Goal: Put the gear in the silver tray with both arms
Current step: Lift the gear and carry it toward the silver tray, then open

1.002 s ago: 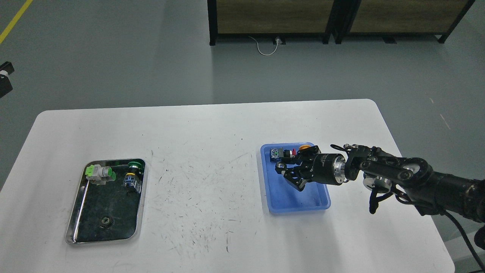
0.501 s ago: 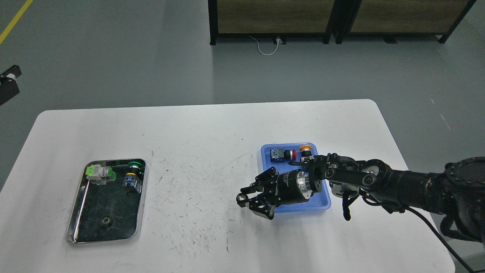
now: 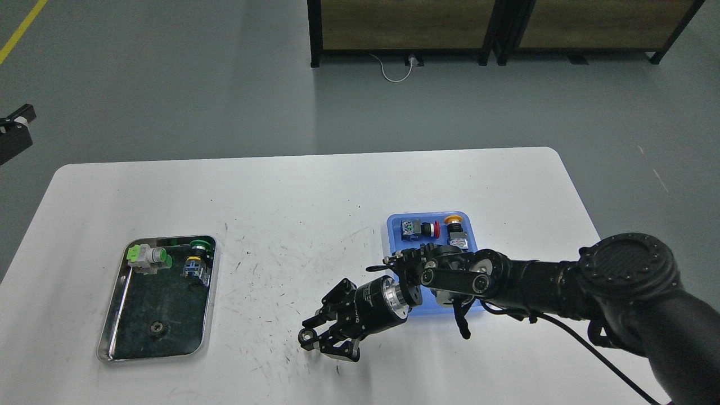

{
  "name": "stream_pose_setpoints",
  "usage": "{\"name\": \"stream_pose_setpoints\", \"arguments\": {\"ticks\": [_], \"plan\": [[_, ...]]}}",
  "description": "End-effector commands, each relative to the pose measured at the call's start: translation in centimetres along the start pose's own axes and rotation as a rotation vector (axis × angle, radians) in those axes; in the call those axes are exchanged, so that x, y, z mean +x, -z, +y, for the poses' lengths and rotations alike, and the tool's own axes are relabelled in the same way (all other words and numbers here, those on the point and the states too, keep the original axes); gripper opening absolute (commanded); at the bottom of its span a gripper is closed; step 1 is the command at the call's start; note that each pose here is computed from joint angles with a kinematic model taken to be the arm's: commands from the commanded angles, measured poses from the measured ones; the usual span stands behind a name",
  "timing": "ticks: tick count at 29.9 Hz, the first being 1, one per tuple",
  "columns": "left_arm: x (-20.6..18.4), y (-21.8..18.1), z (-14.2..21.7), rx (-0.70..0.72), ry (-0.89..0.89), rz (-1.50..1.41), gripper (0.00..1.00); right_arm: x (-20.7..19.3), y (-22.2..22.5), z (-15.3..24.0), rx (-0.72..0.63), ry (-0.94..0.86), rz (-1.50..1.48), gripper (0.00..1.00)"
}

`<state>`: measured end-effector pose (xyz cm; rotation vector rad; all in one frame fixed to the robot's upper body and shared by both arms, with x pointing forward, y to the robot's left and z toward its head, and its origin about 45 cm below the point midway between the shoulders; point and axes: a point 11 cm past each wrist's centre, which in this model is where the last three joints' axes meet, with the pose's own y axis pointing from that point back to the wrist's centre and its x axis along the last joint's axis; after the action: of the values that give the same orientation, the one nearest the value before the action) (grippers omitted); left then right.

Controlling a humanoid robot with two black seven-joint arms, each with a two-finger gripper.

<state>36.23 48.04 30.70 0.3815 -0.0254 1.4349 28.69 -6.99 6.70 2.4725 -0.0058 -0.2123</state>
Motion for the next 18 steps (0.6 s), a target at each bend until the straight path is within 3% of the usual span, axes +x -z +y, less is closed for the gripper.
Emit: {"name": "stream_pose_setpoints", "arguments": {"ticks": [1, 6, 14, 18], "plan": [[-0.3, 0.1, 0.0, 0.004, 0.009, 0.0, 0.97, 1.0, -0.4, 0.5, -0.015, -0.025, 0.001, 0.37], [-0.4, 0.0, 0.1, 0.002, 0.014, -0.001, 0.97, 2.0, -0.5, 1.0, -0.011, -0.057, 0.002, 0.48], [0.0, -0.5, 0.6, -0.003, 0.016, -0.011, 0.97, 3.7, -0.8, 2.0, -0.01, -0.12, -0.003, 0.51], [-0.2, -1.0, 1.1, -0.017, 0.033, -0.018, 0.98, 4.9, -0.5, 2.7, -0.008, -0.166, -0.004, 0.62]]}}
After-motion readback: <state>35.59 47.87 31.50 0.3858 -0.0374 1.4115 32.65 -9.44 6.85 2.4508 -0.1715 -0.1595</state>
